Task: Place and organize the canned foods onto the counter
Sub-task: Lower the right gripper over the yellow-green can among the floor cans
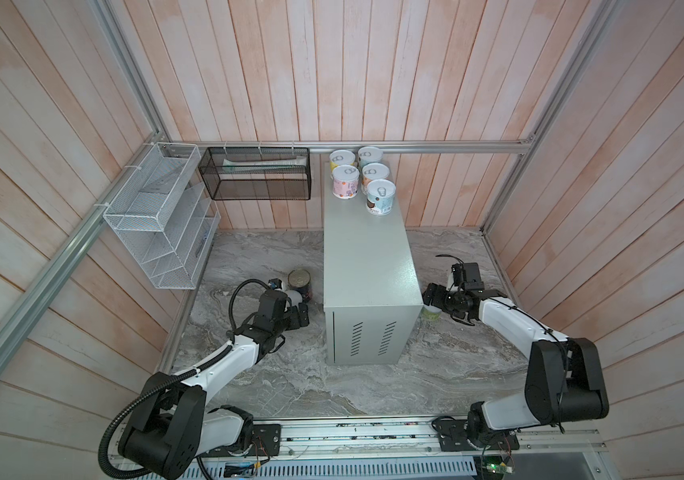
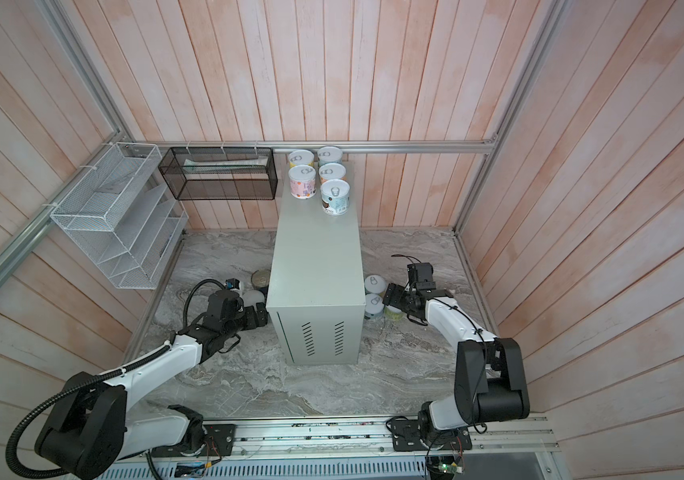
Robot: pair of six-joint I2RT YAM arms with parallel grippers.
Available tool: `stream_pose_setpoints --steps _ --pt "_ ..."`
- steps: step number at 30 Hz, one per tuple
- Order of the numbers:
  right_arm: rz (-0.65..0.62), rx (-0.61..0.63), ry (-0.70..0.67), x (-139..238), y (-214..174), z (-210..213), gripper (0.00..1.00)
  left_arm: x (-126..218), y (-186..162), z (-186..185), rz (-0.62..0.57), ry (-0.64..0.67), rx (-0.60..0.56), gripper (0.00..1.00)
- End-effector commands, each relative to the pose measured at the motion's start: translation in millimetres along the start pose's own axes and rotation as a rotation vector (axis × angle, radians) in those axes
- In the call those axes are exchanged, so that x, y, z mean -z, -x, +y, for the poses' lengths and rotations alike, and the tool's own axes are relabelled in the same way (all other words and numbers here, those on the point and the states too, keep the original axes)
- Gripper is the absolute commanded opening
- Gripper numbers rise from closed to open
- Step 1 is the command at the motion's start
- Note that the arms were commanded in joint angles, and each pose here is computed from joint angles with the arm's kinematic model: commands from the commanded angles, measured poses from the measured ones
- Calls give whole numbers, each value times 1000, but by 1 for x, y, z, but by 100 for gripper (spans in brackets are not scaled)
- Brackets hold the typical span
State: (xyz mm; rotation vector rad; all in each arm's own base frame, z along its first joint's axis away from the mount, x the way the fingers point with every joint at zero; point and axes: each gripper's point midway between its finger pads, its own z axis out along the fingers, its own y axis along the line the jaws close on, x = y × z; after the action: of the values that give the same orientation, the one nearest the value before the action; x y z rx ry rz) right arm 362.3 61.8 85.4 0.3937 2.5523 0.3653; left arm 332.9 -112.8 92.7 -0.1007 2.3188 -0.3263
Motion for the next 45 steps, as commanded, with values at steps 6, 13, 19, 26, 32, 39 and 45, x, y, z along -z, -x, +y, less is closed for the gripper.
stream_pose_setpoints --steps 6,13,19,26,32,39,45 --pt "43 1 34 -16 -9 1 89 16 8 11 -31 54 35 100" --pt "62 -10 -46 -22 -15 -14 87 31 25 2 -72 24 35 100" --pt "80 -24 -77 -27 -22 -24 87 35 31 -2 -82 9 30 100" --pt "38 -114 83 -20 -15 -11 88 32 30 -4 -73 -1 24 100" --pt "62 -151 119 -26 -15 -10 89 32 31 -5 -74 -5 25 100" --pt "63 -199 171 -29 -14 -6 89 30 29 -5 -68 -4 21 100" --pt "81 -210 161 -35 -15 -8 90 26 27 -5 -59 -5 19 100"
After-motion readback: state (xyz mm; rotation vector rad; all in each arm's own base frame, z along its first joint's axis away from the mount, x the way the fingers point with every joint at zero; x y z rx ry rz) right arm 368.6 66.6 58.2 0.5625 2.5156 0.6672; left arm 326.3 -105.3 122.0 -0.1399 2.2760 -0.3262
